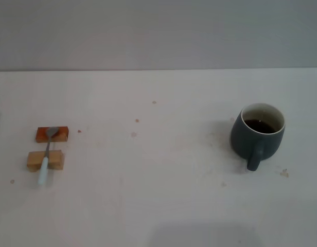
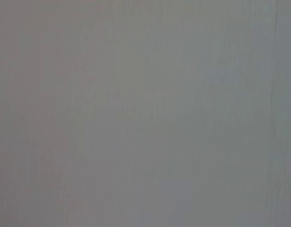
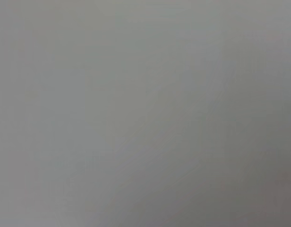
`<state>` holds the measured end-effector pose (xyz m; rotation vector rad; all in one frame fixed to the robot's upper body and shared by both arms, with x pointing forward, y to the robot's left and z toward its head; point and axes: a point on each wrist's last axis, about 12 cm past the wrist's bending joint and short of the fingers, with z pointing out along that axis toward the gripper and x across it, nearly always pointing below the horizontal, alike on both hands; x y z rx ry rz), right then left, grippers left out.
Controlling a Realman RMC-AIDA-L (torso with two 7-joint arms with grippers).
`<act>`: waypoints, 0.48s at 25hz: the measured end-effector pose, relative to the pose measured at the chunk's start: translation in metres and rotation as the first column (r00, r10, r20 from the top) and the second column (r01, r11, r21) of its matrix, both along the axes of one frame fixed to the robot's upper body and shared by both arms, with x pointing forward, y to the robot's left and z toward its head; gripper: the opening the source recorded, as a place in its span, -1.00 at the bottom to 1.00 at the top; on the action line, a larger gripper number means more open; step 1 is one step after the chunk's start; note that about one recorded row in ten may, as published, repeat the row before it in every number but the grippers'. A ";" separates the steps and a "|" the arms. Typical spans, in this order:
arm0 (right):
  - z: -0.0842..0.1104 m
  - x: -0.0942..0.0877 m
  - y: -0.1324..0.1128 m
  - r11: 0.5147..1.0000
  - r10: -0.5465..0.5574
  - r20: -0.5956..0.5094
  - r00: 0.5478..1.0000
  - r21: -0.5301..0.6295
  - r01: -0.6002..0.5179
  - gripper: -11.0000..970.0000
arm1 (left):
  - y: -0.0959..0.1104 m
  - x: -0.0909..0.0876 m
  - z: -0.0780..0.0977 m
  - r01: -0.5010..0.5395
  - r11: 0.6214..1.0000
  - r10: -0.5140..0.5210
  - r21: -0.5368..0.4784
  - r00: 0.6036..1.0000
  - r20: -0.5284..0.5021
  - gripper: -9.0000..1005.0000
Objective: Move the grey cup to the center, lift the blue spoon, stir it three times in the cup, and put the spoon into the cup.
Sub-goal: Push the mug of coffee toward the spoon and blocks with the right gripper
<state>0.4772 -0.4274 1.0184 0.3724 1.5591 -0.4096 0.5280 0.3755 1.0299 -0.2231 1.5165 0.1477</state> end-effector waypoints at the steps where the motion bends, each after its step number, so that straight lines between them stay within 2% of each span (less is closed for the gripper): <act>1: 0.000 0.003 0.002 1.000 0.019 -0.010 1.000 0.001 -0.019 -0.93 | 0.000 -0.001 0.000 -0.001 1.000 0.001 0.000 1.000 0.002 0.57; 8: 0.000 0.019 0.014 0.989 0.146 -0.034 0.989 0.030 -0.145 -0.98 | 0.000 -0.002 0.000 -0.005 1.000 0.005 -0.003 1.000 0.011 0.57; 12: -0.001 0.025 0.026 0.965 0.257 -0.045 0.965 0.058 -0.254 -0.98 | -0.001 -0.003 0.000 -0.006 1.000 0.006 -0.006 1.000 0.018 0.57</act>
